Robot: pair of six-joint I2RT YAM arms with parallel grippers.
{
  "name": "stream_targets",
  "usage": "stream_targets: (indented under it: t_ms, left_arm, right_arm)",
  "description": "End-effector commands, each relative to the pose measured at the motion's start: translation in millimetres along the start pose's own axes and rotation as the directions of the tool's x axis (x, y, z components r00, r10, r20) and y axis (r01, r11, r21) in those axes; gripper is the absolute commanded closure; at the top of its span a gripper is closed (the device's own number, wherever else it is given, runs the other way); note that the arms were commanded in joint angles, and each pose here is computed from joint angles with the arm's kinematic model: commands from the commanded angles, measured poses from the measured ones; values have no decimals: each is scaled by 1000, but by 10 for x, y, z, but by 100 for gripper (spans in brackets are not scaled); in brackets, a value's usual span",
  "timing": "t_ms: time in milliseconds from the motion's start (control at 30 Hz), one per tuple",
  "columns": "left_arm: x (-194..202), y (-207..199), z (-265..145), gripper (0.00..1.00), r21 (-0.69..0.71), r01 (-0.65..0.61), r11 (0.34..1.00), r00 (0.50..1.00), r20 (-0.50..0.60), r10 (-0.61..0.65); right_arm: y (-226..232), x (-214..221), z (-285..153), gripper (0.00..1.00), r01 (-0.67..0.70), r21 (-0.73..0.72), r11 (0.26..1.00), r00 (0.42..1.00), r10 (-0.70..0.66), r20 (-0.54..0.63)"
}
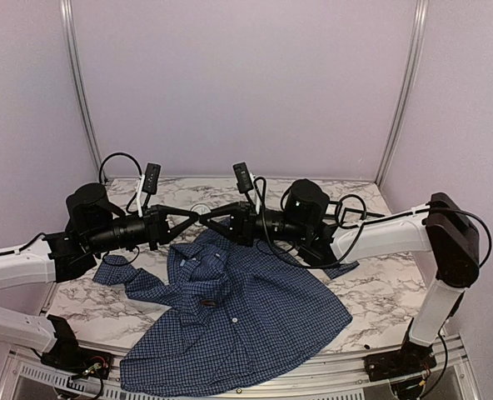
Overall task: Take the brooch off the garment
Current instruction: Close the brooch securely.
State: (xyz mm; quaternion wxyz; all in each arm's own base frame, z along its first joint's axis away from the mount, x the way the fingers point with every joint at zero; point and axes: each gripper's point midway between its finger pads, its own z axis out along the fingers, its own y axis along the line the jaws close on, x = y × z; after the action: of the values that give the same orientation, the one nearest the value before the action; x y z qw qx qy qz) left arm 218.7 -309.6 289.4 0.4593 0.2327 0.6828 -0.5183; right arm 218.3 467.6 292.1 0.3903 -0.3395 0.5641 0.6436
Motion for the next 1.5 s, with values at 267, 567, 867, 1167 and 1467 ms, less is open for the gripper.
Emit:
stream_targets:
  t_ms: [267, 567, 867, 1167, 1467]
  left_arm:
    - [14, -69, -3, 100, 14, -44, 999, 999, -4, 44]
    - [39, -100, -2, 100, 12, -73, 997, 997, -20, 73]
    - [14, -137, -35, 100, 4, -100, 995, 995, -7, 100]
    - [-10, -148, -76, 100, -19, -123, 992, 992, 11, 123]
    - [-7, -166, -59, 100, -29, -128, 991, 991, 22, 128]
  right_arm:
    - [53, -55, 92, 93, -14, -30, 999, 1000, 14, 5]
    - [34, -40, 119, 96, -40, -30, 999, 999, 40, -7]
    - [-24, -41, 144, 97, -81, -14, 997, 997, 81, -6]
    - [-57, -67, 144, 98, -118, -2, 993, 993, 118, 10]
    - [-99, -69, 141, 97, -141, 16, 990, 990, 141, 25]
